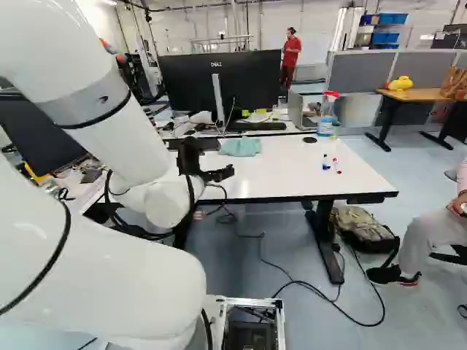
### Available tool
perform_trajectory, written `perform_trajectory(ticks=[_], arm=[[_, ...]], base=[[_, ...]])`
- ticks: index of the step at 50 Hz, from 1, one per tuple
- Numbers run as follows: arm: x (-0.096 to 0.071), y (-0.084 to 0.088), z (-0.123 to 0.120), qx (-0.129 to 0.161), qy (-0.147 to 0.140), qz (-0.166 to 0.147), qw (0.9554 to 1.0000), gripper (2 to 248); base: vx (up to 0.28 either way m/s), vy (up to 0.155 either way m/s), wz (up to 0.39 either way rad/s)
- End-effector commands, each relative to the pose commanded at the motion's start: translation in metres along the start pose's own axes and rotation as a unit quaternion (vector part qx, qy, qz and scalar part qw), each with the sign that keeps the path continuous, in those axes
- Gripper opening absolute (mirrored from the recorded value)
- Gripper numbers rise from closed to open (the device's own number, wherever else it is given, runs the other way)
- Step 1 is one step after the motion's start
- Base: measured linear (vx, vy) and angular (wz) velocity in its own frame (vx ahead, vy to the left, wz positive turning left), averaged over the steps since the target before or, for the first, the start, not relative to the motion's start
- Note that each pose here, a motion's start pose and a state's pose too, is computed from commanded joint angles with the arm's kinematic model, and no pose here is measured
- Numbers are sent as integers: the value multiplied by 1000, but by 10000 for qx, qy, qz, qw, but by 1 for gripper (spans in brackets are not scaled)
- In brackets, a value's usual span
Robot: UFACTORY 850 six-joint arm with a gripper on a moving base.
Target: Clean the table with the green towel
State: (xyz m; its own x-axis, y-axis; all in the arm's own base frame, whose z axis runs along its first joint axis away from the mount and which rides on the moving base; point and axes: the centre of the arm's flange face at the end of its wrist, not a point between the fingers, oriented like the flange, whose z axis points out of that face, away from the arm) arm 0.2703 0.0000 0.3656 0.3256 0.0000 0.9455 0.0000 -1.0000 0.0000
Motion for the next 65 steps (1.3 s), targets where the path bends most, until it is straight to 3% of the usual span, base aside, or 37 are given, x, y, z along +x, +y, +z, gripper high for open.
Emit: perform_trajectory(ticks=[1,27,65], arm=[[8,4,6,-74,58,25,10000,247],[49,27,38,-394,344,121,9986,247],[79,49,112,-580,292,181,9977,247]], base=[[0,0,0],[0,0,0],[0,0,0]])
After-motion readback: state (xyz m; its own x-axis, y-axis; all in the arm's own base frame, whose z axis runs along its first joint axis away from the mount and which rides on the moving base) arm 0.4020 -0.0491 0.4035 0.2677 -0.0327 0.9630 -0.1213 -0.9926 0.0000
